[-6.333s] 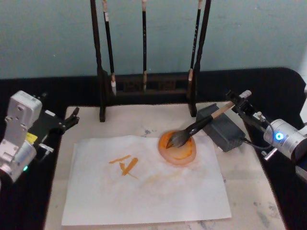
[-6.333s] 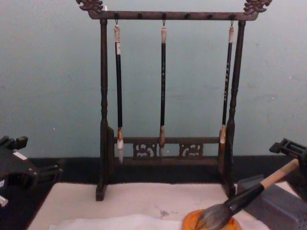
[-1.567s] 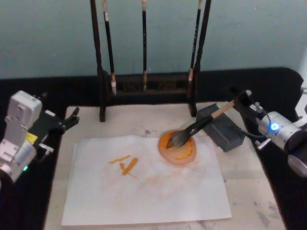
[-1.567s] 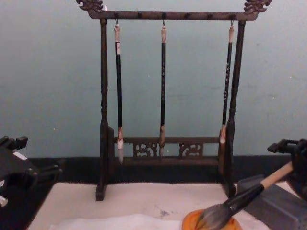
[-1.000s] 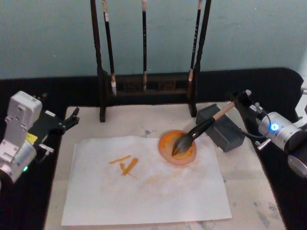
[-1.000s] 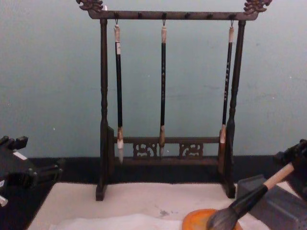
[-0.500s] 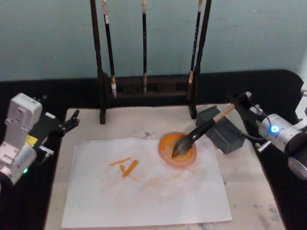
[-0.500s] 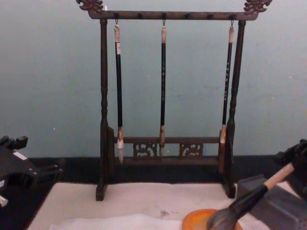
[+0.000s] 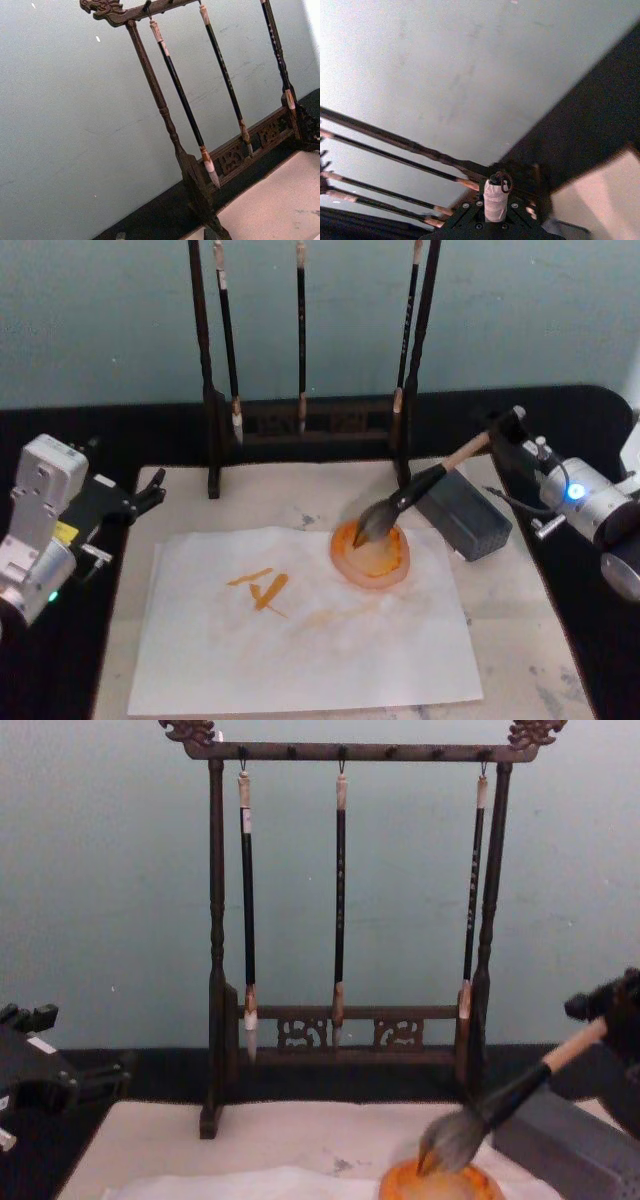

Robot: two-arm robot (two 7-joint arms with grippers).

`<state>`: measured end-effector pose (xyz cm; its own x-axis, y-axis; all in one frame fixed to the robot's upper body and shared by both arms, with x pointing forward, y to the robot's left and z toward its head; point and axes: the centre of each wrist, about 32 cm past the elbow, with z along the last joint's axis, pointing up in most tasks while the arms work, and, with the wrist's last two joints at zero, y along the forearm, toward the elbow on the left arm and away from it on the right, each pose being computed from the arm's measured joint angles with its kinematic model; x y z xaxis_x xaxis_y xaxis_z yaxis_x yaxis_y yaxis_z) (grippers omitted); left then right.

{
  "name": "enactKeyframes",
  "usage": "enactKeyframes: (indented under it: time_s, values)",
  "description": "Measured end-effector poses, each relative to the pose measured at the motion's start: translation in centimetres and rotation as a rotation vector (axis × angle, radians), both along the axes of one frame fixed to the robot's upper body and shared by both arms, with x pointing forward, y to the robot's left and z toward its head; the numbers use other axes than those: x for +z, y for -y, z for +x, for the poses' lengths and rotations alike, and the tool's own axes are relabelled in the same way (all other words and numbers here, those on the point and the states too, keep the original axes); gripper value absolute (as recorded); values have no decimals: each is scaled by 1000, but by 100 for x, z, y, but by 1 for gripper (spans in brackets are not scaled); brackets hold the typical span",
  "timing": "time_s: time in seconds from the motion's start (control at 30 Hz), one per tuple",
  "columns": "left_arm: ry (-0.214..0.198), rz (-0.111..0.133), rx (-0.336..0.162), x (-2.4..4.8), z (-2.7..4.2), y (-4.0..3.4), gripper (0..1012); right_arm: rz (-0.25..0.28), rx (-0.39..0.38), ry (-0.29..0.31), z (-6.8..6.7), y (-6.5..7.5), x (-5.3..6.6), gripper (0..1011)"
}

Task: Pick up the brush from the inkstone, write on the paper, then place the brush back to its original position.

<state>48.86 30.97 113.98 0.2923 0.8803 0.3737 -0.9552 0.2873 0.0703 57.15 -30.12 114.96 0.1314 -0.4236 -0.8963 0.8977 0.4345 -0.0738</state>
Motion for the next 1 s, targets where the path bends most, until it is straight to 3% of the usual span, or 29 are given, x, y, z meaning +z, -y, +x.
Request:
enactKeyframes:
  time_s: [0.13, 0.37, 0.47, 0.57, 0.8, 1.0]
  values:
    - [0, 0, 0, 0, 0, 0, 1010, -15, 8, 49, -10, -39, 94, 0]
    - [0, 0, 0, 0, 0, 0, 1010, -98, 43, 173, -123, -161, 290, 0]
    - [0, 0, 0, 0, 0, 0, 1010, -159, 63, 239, -195, -235, 366, 0]
    - [0, 0, 0, 0, 0, 0, 1010, -260, 93, 331, -273, -317, 428, 0]
    - [0, 0, 0, 0, 0, 0, 1010, -427, 153, 493, -373, -435, 495, 0]
    - [0, 0, 0, 0, 0, 0, 1010, -525, 198, 628, -451, -537, 540, 0]
